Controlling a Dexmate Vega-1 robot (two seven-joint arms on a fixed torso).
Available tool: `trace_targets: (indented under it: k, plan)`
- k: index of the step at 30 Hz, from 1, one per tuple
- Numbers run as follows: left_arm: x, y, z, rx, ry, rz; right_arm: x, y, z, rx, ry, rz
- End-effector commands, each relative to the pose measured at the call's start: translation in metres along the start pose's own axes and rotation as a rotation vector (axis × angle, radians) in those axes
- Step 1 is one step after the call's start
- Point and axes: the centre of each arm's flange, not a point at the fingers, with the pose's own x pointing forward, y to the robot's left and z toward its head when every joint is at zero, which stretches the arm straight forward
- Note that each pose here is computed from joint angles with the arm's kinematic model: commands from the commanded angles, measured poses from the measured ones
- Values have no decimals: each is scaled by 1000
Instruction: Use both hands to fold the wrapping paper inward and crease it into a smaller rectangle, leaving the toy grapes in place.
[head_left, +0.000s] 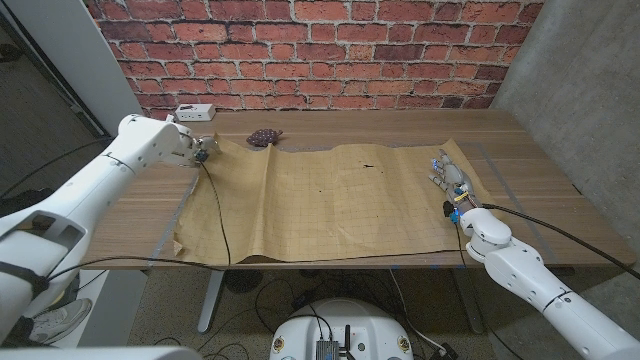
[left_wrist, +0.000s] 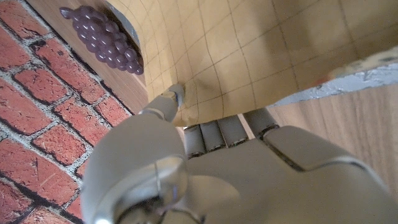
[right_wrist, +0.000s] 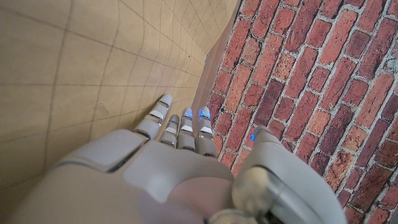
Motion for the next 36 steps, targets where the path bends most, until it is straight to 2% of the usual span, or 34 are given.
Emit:
trace_targets:
  k: [1, 15, 22, 31, 32, 36]
  plan:
    - [-23, 5, 17, 34, -74, 122, -7, -2, -1, -106, 63, -14]
    - [-54, 21, 14, -206, -270, -86, -8, -4, -7, -193, 169, 5]
    - [-66, 27, 12, -292, -348, -124, -6, -1, -9, -221, 212, 41]
    - [-68, 26, 9, -495, -450, -221, -3, 6, -10, -267, 257, 83]
    - [-66, 23, 10, -537, -477, -250, -2, 7, -10, -275, 265, 94]
    - [-65, 16, 17, -583, -513, -322, -1, 12, -12, -290, 282, 116]
